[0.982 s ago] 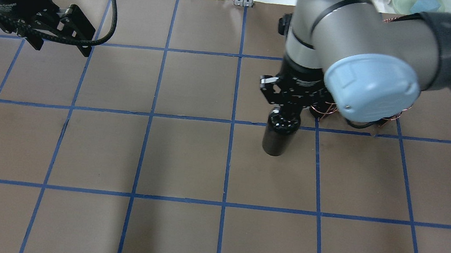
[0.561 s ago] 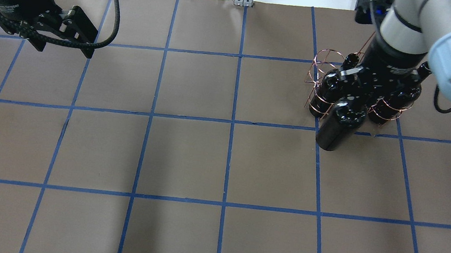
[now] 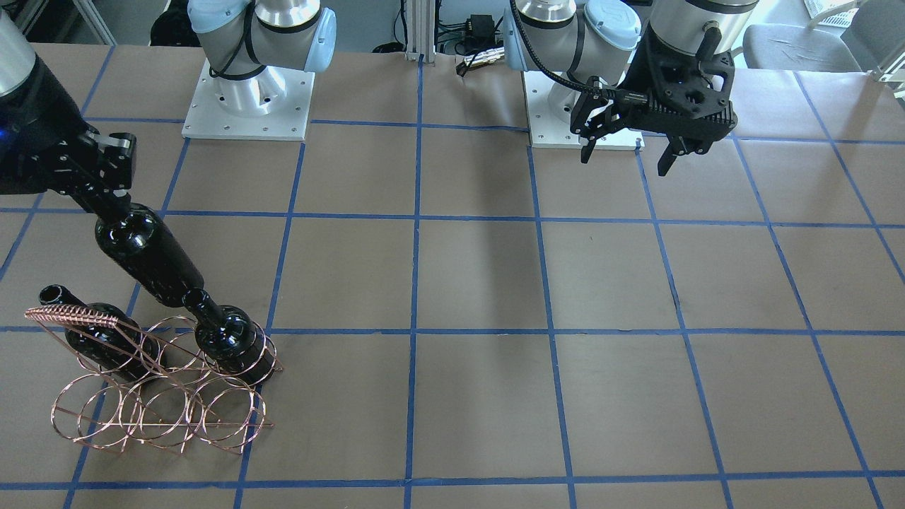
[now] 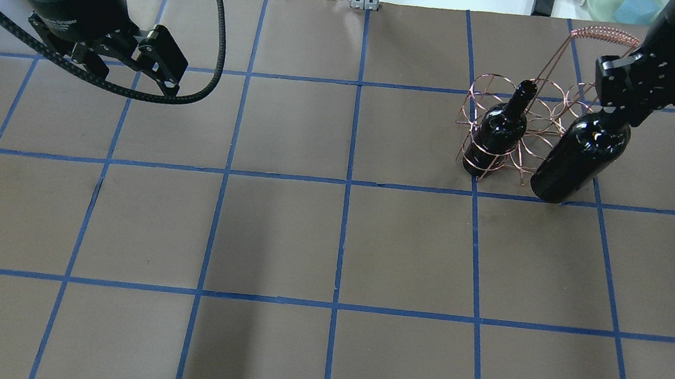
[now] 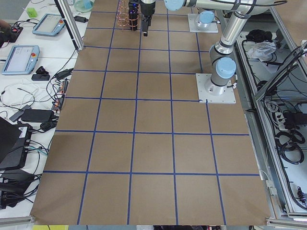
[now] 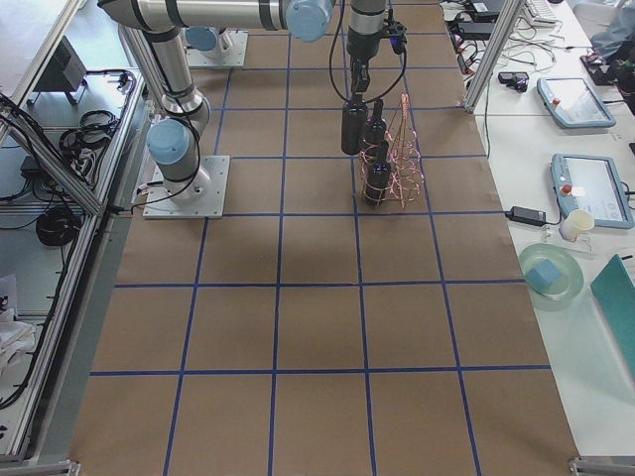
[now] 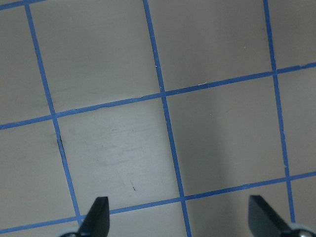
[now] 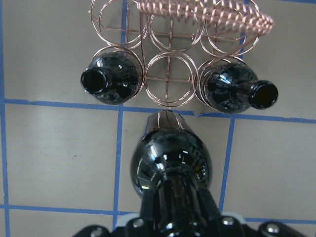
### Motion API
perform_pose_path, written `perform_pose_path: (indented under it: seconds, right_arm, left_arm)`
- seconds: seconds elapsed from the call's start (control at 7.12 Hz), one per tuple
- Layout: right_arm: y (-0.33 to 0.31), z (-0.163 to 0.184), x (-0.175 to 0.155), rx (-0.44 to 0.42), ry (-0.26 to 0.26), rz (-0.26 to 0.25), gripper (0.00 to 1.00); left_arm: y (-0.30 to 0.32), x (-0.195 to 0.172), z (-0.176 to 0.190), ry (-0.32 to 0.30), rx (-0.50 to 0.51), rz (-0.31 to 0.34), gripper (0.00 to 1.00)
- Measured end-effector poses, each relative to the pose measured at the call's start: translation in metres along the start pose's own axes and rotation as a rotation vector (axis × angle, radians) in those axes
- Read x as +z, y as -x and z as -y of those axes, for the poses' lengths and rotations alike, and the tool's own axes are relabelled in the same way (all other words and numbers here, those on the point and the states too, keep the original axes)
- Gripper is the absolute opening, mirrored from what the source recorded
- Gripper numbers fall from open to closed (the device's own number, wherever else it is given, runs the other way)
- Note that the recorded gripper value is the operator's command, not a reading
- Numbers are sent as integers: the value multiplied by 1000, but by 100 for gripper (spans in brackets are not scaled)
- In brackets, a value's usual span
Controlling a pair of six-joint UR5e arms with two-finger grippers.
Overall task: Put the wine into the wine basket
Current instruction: 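Lower the held bottle into the empty rack slot with the right gripper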
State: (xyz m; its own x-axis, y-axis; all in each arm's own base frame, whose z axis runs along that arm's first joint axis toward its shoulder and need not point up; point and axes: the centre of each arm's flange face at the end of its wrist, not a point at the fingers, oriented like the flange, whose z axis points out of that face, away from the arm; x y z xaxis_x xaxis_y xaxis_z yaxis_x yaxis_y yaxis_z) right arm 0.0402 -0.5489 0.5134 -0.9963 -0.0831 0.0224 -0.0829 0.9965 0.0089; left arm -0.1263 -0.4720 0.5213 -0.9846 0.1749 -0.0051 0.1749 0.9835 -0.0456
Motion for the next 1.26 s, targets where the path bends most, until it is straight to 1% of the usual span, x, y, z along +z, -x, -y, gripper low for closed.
perform_pose_path:
  seconds: [0.28,0.56,0.84,1.26]
  right_arm:
    - [-7,29,10,-7,-27,-3,20]
    - [-11,45,22,-11,-45,-5,20]
    - [-12,52,29,-12,-49,-5,20]
    - [-11,54,37,-14,-35,2,20]
  left_arm:
    - [3,-4,-4,4,-19,-1,100]
    - [3,-4,-7,17,-68,-2,100]
    - [5,-3,-8,23,-82,0,100]
    - [6,0,-9,39,-90,-3,100]
